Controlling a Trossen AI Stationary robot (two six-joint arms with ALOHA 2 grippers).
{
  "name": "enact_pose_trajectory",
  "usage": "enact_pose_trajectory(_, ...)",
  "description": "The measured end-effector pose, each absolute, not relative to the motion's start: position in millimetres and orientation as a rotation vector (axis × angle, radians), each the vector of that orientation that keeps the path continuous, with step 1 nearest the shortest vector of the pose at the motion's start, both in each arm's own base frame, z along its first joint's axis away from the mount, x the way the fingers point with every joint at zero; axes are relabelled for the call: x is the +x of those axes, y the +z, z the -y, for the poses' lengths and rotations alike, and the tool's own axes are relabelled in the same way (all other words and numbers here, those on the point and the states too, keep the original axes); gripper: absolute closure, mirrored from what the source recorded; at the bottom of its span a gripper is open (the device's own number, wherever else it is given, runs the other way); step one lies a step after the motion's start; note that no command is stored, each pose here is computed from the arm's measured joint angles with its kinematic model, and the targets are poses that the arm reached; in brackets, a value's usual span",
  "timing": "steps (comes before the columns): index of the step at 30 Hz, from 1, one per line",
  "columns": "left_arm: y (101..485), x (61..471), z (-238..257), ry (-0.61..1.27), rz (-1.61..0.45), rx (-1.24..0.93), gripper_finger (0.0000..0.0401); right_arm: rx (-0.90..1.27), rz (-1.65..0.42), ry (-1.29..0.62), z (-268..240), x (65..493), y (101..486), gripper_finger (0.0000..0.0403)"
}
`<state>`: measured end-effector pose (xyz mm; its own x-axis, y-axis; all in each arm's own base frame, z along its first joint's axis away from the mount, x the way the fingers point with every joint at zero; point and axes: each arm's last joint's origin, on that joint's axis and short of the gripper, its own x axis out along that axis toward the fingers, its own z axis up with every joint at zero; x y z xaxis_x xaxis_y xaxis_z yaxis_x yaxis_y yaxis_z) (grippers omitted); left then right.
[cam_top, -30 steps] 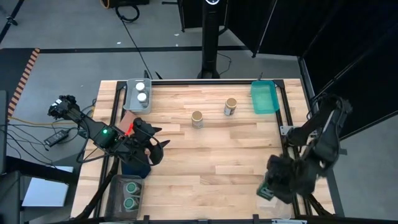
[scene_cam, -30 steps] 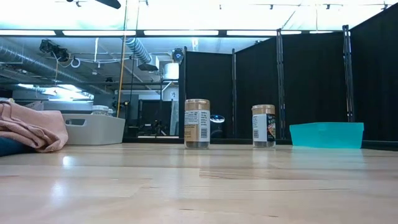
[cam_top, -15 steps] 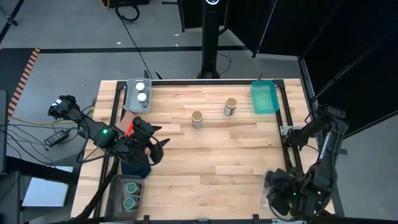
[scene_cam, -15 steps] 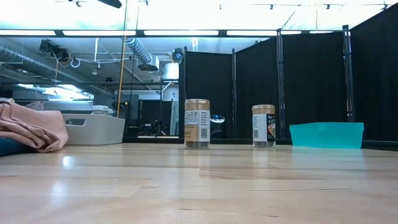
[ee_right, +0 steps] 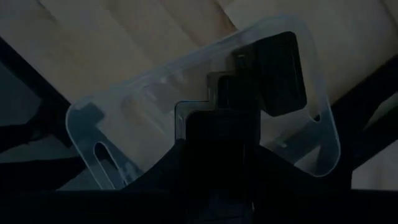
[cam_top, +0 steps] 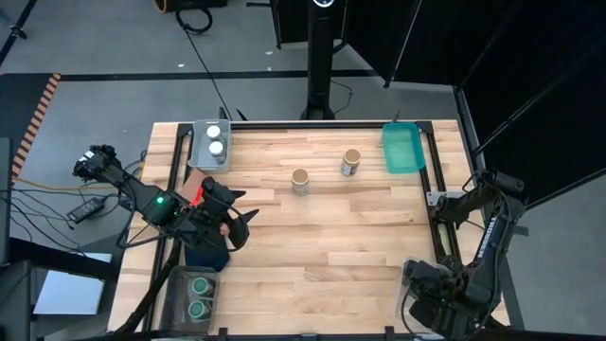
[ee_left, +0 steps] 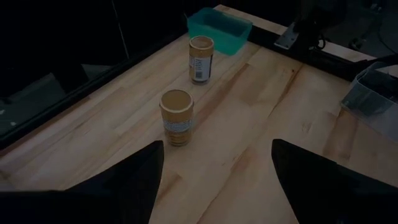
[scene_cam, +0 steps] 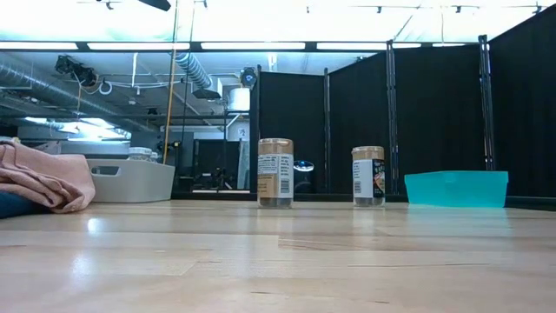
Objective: Sort spices by type
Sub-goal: Put the black spice can into the transparent bin
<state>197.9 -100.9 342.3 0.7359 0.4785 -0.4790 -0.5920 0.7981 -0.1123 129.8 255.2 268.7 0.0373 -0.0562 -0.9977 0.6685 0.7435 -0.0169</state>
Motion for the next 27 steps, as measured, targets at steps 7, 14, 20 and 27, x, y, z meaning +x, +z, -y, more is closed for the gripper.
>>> enact_pose_trajectory(7, 342.2, 197.9, 100.8, 0.596, -0.45, -0.265, 0.0099, 0.492, -1.446, -0.617, -251.6, 128.0, 269.1, 0.0268)
enact_pose_trajectory(14, 342.2, 197.9, 100.8, 0.596, -0.45, -0.264, 0.0099, 0.453, -1.439, -0.588, -250.6, 129.4, 269.1, 0.0268)
enact_pose_trajectory(20, 342.2, 197.9, 100.8, 0.596, -0.45, -0.264, 0.0099, 0.42, -1.403, -0.572, -249.6, 130.4, 269.3, 0.0264)
enact_pose_trajectory(27, 342.2, 197.9, 100.8, 0.596, -0.45, -0.263, 0.0099, 0.4, -1.405, -0.568, -248.6, 130.1, 269.4, 0.0265)
